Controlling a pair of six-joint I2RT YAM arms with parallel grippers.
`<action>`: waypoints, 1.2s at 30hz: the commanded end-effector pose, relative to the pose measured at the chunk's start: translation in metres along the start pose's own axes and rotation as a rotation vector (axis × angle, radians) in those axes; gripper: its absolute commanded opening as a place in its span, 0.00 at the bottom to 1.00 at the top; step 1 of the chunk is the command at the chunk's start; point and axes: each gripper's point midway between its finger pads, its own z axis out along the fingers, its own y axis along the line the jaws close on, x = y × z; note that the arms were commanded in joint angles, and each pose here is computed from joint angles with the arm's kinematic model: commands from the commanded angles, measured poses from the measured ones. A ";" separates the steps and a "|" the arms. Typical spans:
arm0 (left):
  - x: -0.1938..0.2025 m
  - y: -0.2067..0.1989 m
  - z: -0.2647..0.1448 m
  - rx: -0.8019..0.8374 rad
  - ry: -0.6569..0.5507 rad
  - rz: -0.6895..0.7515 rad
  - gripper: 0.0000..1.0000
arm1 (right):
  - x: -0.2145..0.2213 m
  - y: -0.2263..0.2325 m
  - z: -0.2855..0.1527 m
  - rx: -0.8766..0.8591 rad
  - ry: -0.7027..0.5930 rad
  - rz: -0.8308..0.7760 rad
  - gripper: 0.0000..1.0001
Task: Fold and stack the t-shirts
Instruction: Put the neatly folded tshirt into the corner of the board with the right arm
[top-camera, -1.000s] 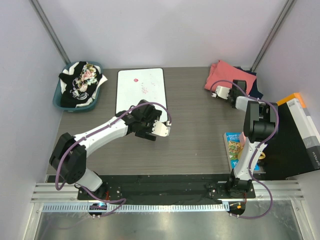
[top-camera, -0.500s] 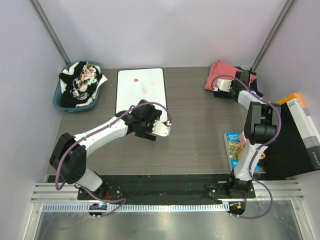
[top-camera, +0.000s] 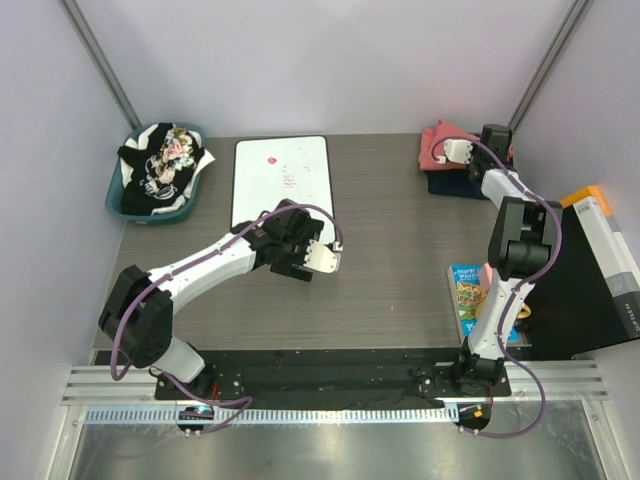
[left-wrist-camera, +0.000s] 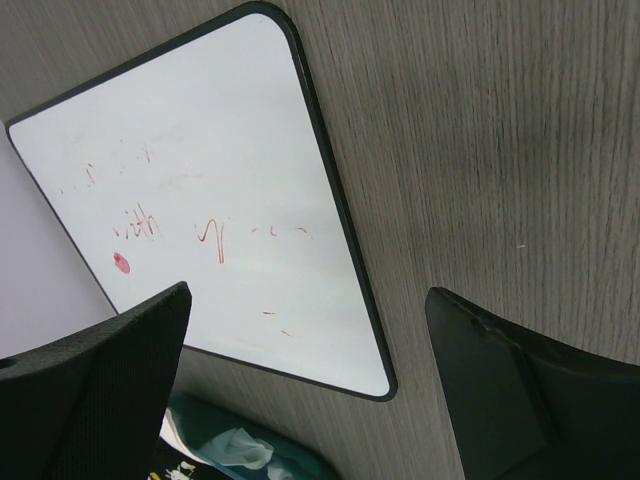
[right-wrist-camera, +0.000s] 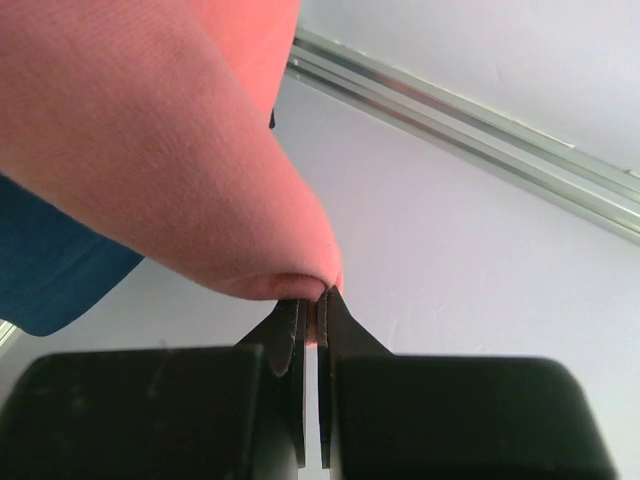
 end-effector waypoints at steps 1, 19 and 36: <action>-0.004 0.016 -0.007 -0.050 -0.014 -0.004 1.00 | 0.019 -0.028 -0.006 0.084 0.049 -0.004 0.01; -0.004 0.016 -0.005 -0.045 -0.013 -0.003 1.00 | 0.058 -0.022 0.005 0.185 0.149 -0.012 0.01; -0.004 0.017 -0.008 -0.046 -0.012 -0.005 1.00 | 0.086 0.010 0.026 0.187 0.278 -0.025 0.01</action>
